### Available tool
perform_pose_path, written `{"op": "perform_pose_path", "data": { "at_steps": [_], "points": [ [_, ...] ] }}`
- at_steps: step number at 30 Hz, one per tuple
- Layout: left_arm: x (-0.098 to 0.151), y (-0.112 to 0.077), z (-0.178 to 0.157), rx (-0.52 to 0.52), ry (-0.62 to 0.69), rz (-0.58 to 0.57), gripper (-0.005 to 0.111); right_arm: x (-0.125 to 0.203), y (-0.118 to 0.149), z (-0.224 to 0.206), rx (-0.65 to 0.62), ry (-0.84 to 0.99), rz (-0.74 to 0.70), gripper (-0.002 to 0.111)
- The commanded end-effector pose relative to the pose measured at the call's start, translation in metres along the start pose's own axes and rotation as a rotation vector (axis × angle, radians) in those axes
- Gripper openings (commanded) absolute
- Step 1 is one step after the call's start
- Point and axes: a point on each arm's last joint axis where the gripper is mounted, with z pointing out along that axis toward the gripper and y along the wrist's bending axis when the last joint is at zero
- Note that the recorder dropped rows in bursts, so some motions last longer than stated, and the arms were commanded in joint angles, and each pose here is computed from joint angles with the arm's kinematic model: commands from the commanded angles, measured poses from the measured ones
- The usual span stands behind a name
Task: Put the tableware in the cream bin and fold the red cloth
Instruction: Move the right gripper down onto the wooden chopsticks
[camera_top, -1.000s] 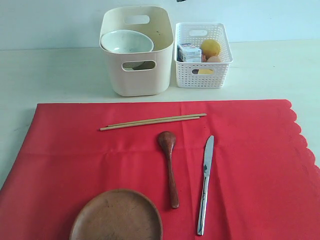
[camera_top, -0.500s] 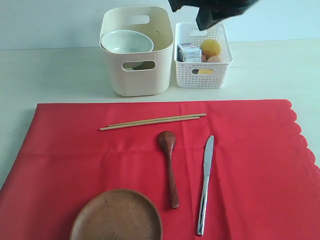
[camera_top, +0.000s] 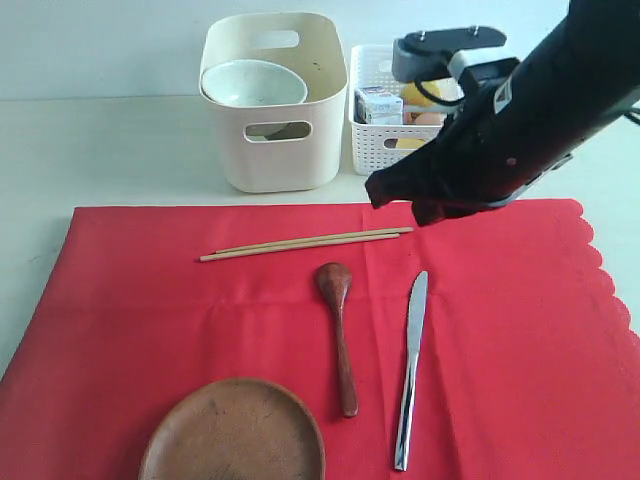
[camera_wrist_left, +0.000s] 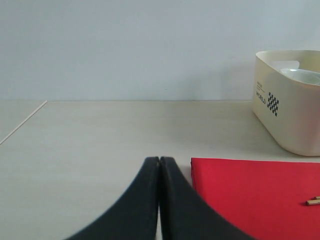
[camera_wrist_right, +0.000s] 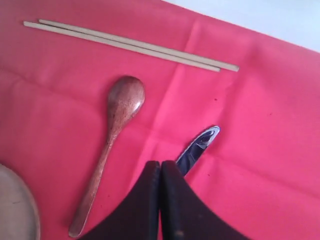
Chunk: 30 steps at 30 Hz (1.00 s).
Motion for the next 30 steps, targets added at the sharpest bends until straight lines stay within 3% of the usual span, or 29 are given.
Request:
{"op": "perform_pose_path", "data": {
  "at_steps": [1,12,17,22,30],
  "points": [
    [0.0,-0.001,0.0,0.009,-0.005,-0.008,0.003,-0.003,-0.003,0.03,0.01,0.041,-0.023,0.0],
    [0.0,-0.001,0.0,0.009,-0.005,-0.008,0.003,-0.058,-0.008,0.1,0.099,0.286,-0.411,0.0],
    [0.0,-0.001,0.0,0.009,-0.005,-0.008,0.003,-0.08,0.008,0.102,-0.043,0.209,-0.616,0.0],
    [0.0,-0.001,0.0,0.009,-0.005,-0.008,0.003,-0.09,0.024,0.102,-0.179,0.07,-0.644,0.001],
    [0.0,-0.001,0.0,0.009,-0.005,-0.008,0.003,-0.089,0.022,0.124,-0.175,0.053,-0.672,0.035]
  ]
}}
